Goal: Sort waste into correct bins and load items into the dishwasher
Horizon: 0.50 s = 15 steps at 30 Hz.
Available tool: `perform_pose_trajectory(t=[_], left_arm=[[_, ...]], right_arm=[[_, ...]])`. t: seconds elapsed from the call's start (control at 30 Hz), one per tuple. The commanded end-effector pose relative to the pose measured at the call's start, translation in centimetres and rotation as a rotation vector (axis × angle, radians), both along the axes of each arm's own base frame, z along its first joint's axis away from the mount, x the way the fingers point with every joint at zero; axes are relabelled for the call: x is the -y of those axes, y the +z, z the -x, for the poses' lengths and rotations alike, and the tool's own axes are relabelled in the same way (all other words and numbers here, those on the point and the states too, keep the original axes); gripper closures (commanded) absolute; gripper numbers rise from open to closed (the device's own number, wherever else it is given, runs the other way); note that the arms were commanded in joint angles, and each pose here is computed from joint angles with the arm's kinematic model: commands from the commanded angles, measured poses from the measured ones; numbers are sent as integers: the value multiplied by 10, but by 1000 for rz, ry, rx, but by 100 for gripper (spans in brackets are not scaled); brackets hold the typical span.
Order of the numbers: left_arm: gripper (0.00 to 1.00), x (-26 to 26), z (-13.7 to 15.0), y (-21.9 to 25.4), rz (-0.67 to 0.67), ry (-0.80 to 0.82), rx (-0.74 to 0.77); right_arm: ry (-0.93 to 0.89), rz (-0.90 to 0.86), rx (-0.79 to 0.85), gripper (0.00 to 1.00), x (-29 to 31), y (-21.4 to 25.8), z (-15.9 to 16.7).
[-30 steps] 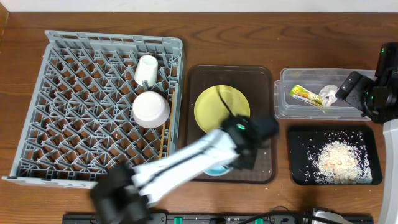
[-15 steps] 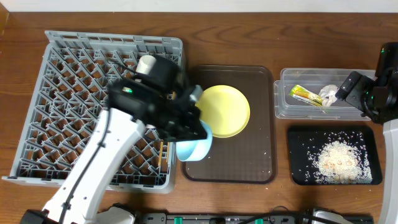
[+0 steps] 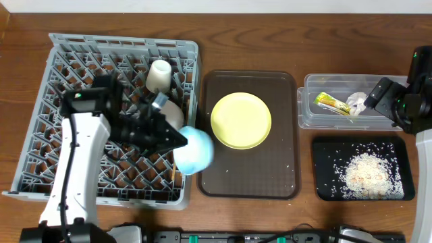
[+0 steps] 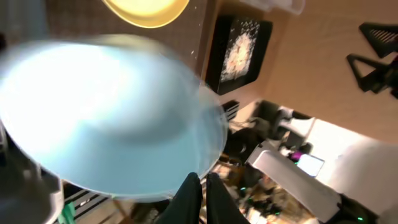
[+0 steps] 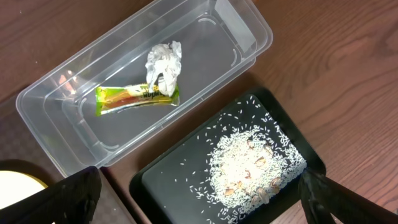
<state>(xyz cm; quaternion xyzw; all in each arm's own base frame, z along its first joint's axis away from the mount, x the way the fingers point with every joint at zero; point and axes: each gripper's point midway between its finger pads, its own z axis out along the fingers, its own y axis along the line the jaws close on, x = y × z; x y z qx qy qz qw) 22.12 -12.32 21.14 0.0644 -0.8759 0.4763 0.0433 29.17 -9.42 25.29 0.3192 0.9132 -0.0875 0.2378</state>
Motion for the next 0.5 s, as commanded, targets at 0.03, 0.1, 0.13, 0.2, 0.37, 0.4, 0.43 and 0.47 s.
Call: perform_pose_trajectory(t=[0.03,0.1,0.13,0.2,0.37,0.4,0.43,0.47], left_arm=[[92,-6,-1,6,149,45,73],[92,-14,-3,1,151,77,74],[93,-18,-4,0,150,95,72],[93,-23,-4,-3,138,108,71],[92,-12,4,-5,115,39,81],[92,-7,6,-4,114,15,92],[92,-2,7,-4,113,-8,105],[92,3,8,-4,110,-24,109]], right_arm=[[-3,10,2,1,3,2,1],[-2,10,2,1,3,2,1],[-2,10,2,1,3,2,1],[-3,10,2,1,3,2,1],[-3,10,2,1,3,2,1],[-3,10,2,1,3,2,1],[-3,10,2,1,3,2,1],[-2,10,2,1,3,2,1]])
